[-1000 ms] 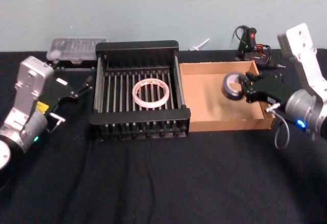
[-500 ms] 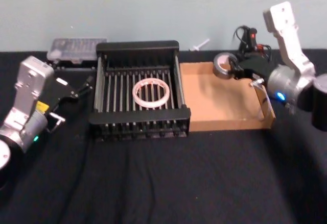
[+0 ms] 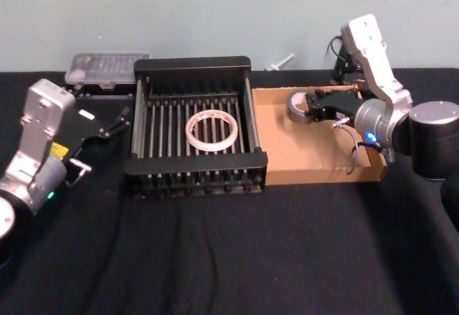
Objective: Pick up the white tape and place it into the black box , Pick up the silver tape and place it into the brown box.
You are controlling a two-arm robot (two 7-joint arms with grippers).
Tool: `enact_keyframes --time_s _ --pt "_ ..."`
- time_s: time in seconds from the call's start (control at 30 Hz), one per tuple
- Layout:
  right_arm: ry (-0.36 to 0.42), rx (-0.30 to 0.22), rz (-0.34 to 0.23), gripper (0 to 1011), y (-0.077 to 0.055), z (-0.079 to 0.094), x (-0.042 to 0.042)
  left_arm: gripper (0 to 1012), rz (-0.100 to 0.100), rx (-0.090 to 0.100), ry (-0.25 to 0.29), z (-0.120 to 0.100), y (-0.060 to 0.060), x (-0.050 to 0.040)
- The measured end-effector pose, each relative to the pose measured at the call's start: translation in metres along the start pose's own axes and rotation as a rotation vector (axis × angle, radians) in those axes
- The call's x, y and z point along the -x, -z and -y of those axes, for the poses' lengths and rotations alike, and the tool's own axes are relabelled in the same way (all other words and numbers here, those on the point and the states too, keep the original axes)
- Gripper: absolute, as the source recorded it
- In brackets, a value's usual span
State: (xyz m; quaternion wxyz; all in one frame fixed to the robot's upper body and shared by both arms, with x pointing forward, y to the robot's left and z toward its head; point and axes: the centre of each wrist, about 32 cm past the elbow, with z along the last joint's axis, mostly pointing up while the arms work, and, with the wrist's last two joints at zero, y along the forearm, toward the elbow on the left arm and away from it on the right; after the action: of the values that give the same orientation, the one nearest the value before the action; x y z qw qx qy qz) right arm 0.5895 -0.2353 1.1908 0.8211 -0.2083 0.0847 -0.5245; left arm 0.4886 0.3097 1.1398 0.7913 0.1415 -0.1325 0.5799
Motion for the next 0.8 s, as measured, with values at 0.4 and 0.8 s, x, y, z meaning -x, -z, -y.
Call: enact_keyframes --time_s 0.4,0.8 --pt "0.000 0.001 0.002 177 -0.0002 -0.0005 0.0001 1001 0.000 0.000 0.000 0.0000 0.0000 0.0000" --pt "0.000 0.000 0.000 520 -0.0004 -0.0001 -0.0003 1001 0.000 0.000 0.000 0.0000 0.0000 0.0000"
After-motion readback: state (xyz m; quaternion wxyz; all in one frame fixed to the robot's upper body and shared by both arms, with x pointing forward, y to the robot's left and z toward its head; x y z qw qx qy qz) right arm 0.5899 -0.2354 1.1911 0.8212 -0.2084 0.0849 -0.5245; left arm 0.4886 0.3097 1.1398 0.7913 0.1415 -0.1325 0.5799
